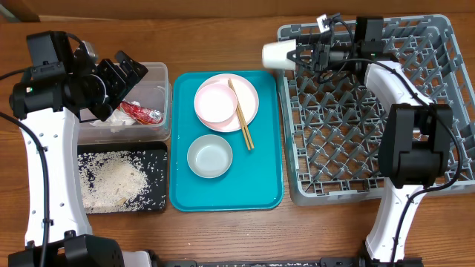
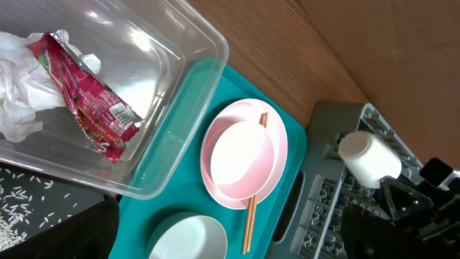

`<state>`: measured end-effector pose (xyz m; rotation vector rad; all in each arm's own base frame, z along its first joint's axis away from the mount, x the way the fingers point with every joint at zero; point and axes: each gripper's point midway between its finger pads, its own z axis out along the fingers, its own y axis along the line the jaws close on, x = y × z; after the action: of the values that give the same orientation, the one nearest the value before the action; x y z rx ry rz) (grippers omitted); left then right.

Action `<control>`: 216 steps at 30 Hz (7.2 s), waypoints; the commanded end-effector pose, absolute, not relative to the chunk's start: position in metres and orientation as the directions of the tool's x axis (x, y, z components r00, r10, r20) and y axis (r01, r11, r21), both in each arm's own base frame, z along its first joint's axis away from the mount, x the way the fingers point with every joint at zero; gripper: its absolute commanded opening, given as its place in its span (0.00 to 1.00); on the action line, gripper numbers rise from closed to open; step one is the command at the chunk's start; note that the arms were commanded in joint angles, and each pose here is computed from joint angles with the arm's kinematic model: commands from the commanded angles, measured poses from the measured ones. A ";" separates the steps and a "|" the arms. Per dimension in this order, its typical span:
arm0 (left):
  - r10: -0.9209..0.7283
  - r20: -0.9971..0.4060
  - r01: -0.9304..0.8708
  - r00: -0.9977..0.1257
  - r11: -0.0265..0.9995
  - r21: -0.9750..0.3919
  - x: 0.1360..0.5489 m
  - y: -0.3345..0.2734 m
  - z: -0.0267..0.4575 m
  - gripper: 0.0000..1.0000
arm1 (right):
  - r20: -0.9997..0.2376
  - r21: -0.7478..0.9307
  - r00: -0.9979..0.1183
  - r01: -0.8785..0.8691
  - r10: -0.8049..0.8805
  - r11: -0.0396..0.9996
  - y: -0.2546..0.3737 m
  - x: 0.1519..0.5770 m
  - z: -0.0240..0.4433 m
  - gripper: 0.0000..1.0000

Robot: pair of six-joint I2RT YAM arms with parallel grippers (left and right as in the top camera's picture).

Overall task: Sort waste into correct bins and load items into the dishwasher
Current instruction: 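Set the cup upside down in the rack's top-left corner and release, then move the right gripper back to the chopsticks on the teal tray, then grasp a wooden chopstick with the right gripper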

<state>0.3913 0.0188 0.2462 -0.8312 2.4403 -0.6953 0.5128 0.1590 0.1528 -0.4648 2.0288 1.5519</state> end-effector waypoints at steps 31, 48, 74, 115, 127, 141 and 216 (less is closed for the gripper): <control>-0.654 -0.270 -0.407 -0.707 0.688 -0.601 0.394 0.019 0.252 1.00 | -0.484 0.820 -0.865 -0.395 0.133 0.413 0.114 0.520 0.134 0.04; -0.654 -0.271 -0.407 -0.706 0.688 -0.601 0.394 0.019 0.252 1.00 | -0.755 0.281 -0.650 -0.205 0.084 0.937 0.124 0.527 0.266 0.28; -0.654 -0.270 -0.407 -0.707 0.688 -0.601 0.394 0.019 0.252 1.00 | -0.868 -0.031 -0.474 -0.243 -0.146 0.970 0.170 0.605 0.197 0.04; -0.654 -0.270 -0.407 -0.707 0.688 -0.601 0.394 0.019 0.252 1.00 | -0.690 -0.053 -0.694 -0.235 -0.206 0.970 0.141 0.531 0.198 0.04; -0.654 -0.270 -0.407 -0.707 0.688 -0.601 0.394 0.019 0.252 1.00 | -0.397 0.300 -0.877 -0.401 -0.269 0.865 0.184 0.417 0.182 0.06; -0.654 -0.270 -0.407 -0.707 0.688 -0.601 0.394 0.019 0.252 1.00 | -0.276 0.412 -0.933 -0.332 -0.231 0.848 0.220 0.382 0.171 0.11; -0.654 -0.271 -0.407 -0.706 0.688 -0.601 0.394 0.019 0.252 1.00 | -0.212 0.161 -0.959 -0.222 -0.186 0.962 0.257 0.344 0.023 0.28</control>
<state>0.3912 0.0183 0.2463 -0.8302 2.4407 -0.6992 0.3499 0.2574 0.0309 -0.3079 2.8874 0.2632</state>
